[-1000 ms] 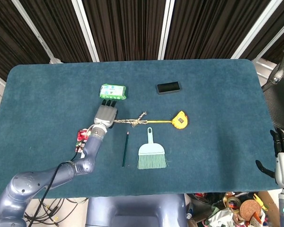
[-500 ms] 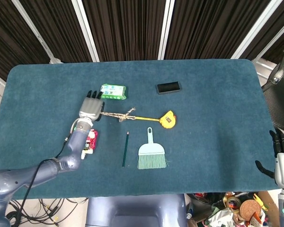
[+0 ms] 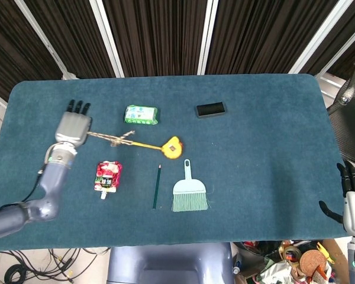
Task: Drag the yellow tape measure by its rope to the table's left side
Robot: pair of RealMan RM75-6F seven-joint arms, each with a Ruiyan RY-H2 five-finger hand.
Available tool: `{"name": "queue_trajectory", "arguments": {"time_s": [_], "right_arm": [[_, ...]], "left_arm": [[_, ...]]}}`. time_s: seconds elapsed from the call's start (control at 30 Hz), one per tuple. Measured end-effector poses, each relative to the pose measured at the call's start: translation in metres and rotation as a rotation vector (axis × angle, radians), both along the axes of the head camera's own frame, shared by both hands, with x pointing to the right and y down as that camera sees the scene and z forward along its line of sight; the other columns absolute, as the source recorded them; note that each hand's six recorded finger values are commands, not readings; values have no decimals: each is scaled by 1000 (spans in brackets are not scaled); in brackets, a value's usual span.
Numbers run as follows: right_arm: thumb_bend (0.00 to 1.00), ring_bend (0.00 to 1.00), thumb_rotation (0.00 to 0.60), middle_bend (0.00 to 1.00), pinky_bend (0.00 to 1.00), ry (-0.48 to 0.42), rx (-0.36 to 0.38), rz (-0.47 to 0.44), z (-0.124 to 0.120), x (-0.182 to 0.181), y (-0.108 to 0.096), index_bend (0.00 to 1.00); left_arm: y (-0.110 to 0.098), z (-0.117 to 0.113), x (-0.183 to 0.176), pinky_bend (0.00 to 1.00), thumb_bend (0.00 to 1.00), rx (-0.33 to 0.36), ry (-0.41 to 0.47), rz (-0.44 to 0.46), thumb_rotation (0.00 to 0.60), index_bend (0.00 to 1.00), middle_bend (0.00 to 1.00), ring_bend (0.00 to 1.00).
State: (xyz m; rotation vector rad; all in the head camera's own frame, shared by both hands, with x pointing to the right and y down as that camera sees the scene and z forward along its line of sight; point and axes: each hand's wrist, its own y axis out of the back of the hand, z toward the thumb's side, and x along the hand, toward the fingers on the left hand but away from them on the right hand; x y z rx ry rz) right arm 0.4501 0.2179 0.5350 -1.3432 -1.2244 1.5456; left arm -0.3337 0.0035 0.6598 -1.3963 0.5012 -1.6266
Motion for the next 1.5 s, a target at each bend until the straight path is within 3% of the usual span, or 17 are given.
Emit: {"name": "queue_trajectory", "arguments": {"time_s": [0.53,0.87,1.07,1.3,1.5], "right_arm": [[99,106,600,20,188,7,5,3,-1,0,0,94],[99,106,600,20,189,10,4,2,0,-1,0,94],[99,106,600,20,188,8,2,-3,1,-3,0,95],[99,106,600,20,188,8,1,1,2,-1,-1,95],[99,106,600,20,188,5,11,-1,0,-1,-2,95]], "left_arm": [[40,-70,-138,0,455,14,-169,-111,600,625,86,0],[57,-89,-176,0,455,19,-189,-123,600,622,86,0],[45,-73,-149,0,455,27,-101,-96,600,624,86,0],[22,-44,-71,0,448,29,58,3,600,585,74,0],[18,-22,-16,0,262,-1,123,83,600,193,1,0]]}}
